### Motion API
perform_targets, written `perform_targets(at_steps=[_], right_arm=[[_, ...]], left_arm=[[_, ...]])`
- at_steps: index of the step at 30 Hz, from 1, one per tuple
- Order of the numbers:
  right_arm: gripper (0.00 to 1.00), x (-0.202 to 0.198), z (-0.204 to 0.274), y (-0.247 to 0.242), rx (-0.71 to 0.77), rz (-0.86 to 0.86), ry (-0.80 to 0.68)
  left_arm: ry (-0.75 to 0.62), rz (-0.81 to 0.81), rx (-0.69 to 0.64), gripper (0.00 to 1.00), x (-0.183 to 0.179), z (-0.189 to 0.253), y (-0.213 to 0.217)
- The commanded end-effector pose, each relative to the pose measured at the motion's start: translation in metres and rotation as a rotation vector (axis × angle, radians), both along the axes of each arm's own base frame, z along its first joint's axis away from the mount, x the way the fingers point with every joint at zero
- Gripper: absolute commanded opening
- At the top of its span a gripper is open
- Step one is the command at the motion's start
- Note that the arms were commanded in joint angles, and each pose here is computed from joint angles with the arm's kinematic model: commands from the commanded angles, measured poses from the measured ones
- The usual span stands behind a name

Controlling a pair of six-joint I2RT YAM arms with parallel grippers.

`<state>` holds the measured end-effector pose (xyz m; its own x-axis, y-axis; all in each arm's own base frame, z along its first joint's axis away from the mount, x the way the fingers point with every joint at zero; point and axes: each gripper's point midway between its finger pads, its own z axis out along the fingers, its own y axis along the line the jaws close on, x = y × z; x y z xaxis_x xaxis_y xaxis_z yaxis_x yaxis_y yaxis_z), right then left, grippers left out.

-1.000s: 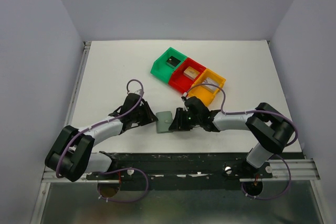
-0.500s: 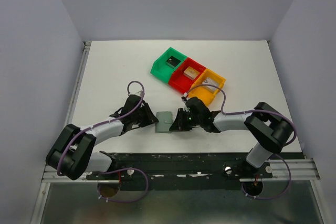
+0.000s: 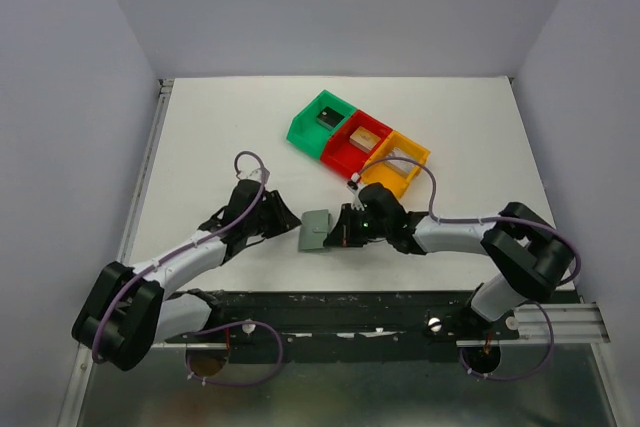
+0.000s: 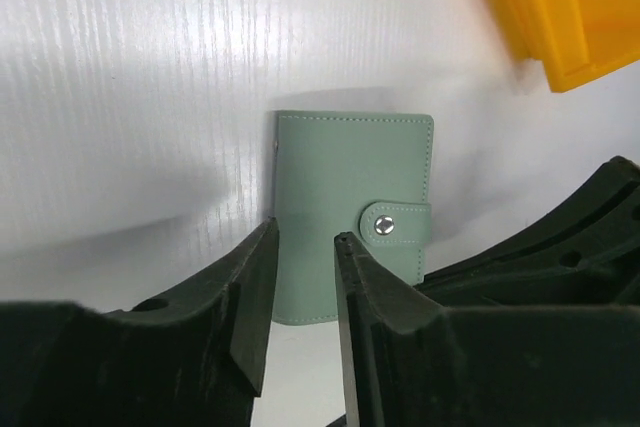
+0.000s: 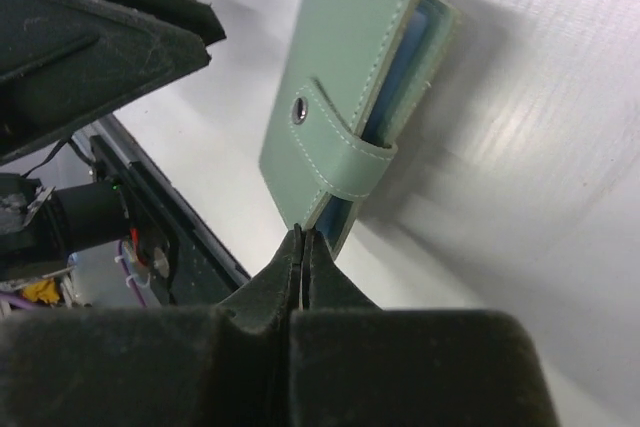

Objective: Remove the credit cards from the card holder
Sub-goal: Open the card holder at the center of the board.

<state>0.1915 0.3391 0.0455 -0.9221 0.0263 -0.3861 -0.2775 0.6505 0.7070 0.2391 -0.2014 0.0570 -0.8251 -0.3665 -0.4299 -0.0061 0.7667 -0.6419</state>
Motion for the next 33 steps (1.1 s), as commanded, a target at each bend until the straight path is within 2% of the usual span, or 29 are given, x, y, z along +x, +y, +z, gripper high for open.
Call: perform_targets(at_steps=[1, 6, 14, 16, 25, 29, 33], right_arm=[[0.01, -0.002, 0.015, -0.008, -0.002, 0.034, -0.063], [0.00, -0.005, 0.040, -0.015, -0.007, 0.068, -0.130], [0.00, -0.014, 0.097, -0.020, 0.027, 0.140, -0.225], [0.00, -0.016, 0.112, -0.021, 0.047, 0.154, -0.247], [0.01, -0.032, 0.158, -0.018, 0.154, 0.244, -0.318], [0.01, -0.035, 0.162, -0.017, 0.168, 0.264, -0.324], [0.00, -0.036, 0.166, -0.015, 0.190, 0.267, -0.323]], left_arm=[[-0.042, 0.086, 0.031, 0.48, 0.002, 0.012, 0.017], [-0.112, 0.141, -0.007, 0.71, 0.007, 0.032, 0.026], [-0.272, 0.123, -0.159, 0.80, 0.012, 0.075, 0.019], [-0.297, 0.110, -0.208, 0.86, 0.010, 0.084, 0.016], [-0.441, -0.116, -0.485, 0.87, -0.013, 0.132, -0.017], [-0.479, -0.186, -0.551, 0.87, -0.020, 0.148, -0.025], [-0.455, -0.219, -0.569, 0.87, -0.022, 0.148, -0.030]])
